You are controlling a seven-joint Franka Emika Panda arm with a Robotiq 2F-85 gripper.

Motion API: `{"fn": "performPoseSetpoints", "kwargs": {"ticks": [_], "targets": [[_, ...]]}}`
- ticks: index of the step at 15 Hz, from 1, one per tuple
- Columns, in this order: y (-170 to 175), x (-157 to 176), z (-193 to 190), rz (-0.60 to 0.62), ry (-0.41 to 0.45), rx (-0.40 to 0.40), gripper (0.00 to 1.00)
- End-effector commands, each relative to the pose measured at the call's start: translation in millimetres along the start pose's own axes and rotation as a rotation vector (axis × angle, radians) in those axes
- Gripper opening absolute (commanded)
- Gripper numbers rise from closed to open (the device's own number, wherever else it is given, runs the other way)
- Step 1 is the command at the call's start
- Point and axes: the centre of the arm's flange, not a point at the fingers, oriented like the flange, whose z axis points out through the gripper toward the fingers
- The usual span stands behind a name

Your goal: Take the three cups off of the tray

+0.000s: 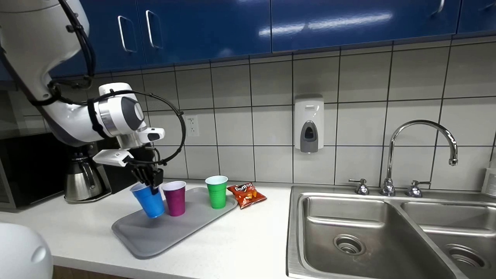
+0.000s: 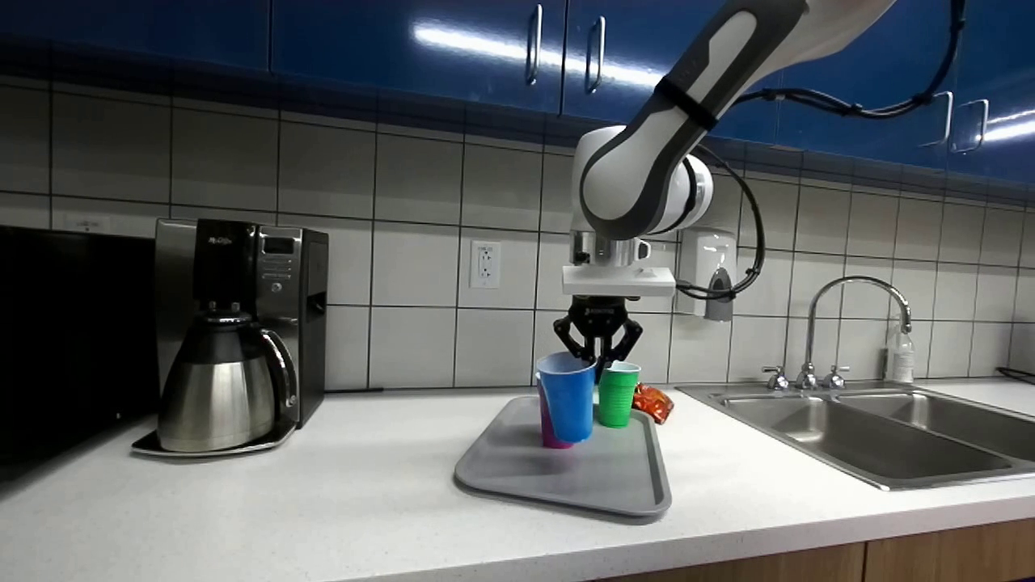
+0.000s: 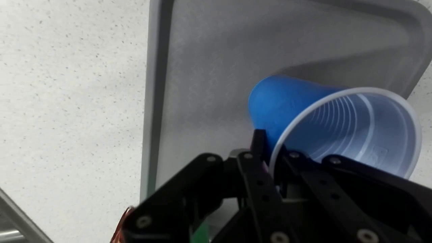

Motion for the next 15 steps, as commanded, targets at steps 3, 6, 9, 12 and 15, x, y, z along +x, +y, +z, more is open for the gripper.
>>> {"fn": "performPoseSetpoints", "kwargs": {"ticks": [3,6,9,12,15], "targets": [[37,-12,-21,0.050,0.035,0.003,0.01],[57,-15,-24,0.078,0.039,-0.002,0.01],[79,-18,-25,0.108,0.039,-0.003,0.01],[103,-18,-22,0.143,0.039,-0.004,0.01],[129,-17,-17,0.176,0.041,-0.002,0.01]]}}
